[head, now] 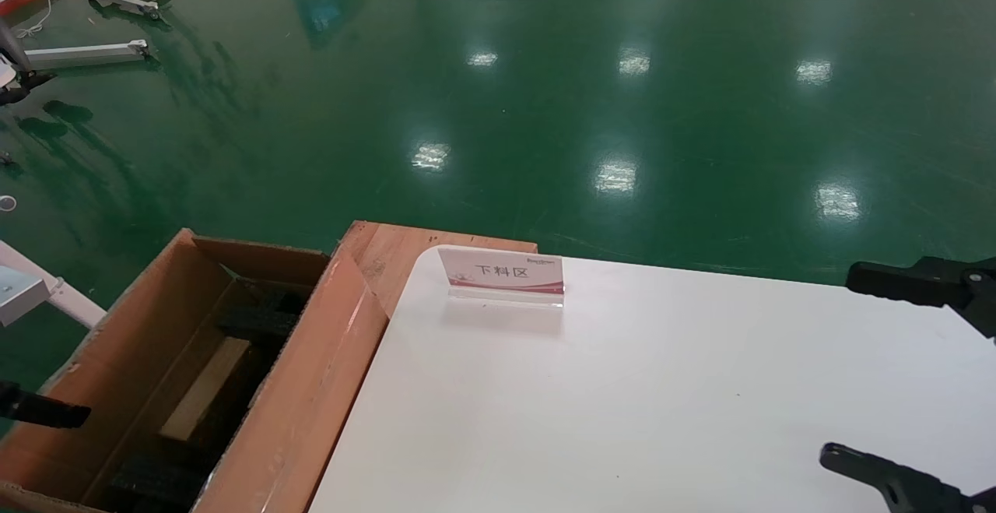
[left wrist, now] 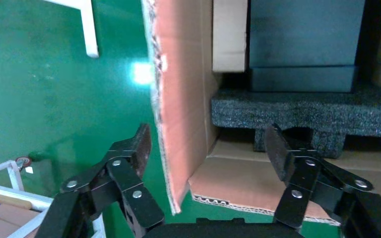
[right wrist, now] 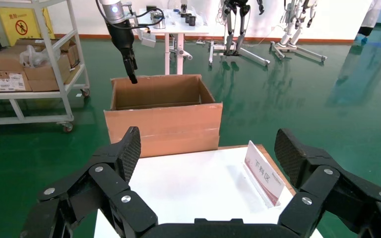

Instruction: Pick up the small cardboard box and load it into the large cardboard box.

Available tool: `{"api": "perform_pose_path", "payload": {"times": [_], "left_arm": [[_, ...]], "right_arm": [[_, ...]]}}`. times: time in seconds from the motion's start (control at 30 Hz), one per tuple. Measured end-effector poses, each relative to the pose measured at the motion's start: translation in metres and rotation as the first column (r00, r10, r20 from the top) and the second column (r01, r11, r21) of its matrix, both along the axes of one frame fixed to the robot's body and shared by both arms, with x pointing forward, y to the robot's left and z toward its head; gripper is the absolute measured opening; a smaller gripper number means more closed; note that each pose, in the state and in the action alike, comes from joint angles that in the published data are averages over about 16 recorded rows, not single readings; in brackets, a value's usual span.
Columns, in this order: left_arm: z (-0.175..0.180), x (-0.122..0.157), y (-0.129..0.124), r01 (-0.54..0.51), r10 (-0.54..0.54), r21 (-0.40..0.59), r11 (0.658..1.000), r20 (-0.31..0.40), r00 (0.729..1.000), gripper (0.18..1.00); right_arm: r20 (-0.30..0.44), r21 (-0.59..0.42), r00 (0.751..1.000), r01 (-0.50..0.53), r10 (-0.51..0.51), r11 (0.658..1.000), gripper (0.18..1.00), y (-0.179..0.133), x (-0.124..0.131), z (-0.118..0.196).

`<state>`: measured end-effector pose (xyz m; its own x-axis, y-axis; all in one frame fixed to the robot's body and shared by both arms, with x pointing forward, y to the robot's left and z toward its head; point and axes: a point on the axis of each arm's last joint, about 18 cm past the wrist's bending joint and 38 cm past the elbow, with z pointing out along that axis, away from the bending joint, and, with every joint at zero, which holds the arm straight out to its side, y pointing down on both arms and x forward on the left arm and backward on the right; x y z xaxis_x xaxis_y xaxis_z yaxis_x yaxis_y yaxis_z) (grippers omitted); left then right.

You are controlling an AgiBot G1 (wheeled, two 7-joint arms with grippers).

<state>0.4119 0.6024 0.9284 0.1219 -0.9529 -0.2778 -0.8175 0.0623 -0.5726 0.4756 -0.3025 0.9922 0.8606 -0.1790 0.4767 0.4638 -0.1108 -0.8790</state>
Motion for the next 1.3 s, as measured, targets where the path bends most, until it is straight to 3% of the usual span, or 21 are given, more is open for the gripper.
{"api": "perform_pose_path", "payload": {"times": [0.23, 0.4, 0.53, 0.8, 0.93, 1.3], "left_arm": [[0.028, 0.010, -0.015, 0.093, -0.095, 0.028, 0.995, 0.048, 0.994, 0.884], [0.061, 0.020, -0.039, 0.242, -0.247, 0.055, 0.969, 0.131, 0.960, 0.946], [0.089, 0.025, -0.066, 0.391, -0.400, 0.086, 0.917, 0.215, 0.891, 0.973], [0.129, 0.026, -0.113, 0.605, -0.619, 0.158, 0.780, 0.334, 0.711, 1.000], [0.138, 0.027, -0.131, 0.668, -0.683, 0.181, 0.722, 0.347, 0.643, 1.000], [0.146, 0.040, -0.174, 0.793, -0.812, 0.225, 0.566, 0.316, 0.490, 1.000]], "right_arm": [[0.000, 0.000, 1.000, 0.000, 0.000, 1.000, 1.001, 0.000, 0.000, 0.000], [0.000, 0.000, 1.000, 0.000, 0.000, 1.000, 1.001, 0.000, 0.000, 0.000], [0.000, 0.000, 1.000, 0.000, 0.000, 1.000, 1.001, 0.000, 0.000, 0.000], [0.000, 0.000, 1.000, 0.000, 0.000, 1.000, 1.001, 0.000, 0.000, 0.000], [0.000, 0.000, 1.000, 0.001, -0.001, 1.000, 1.001, 0.000, 0.000, 0.000], [0.000, 0.000, 1.000, 0.001, -0.001, 1.000, 1.001, 0.000, 0.000, 0.000]]}}
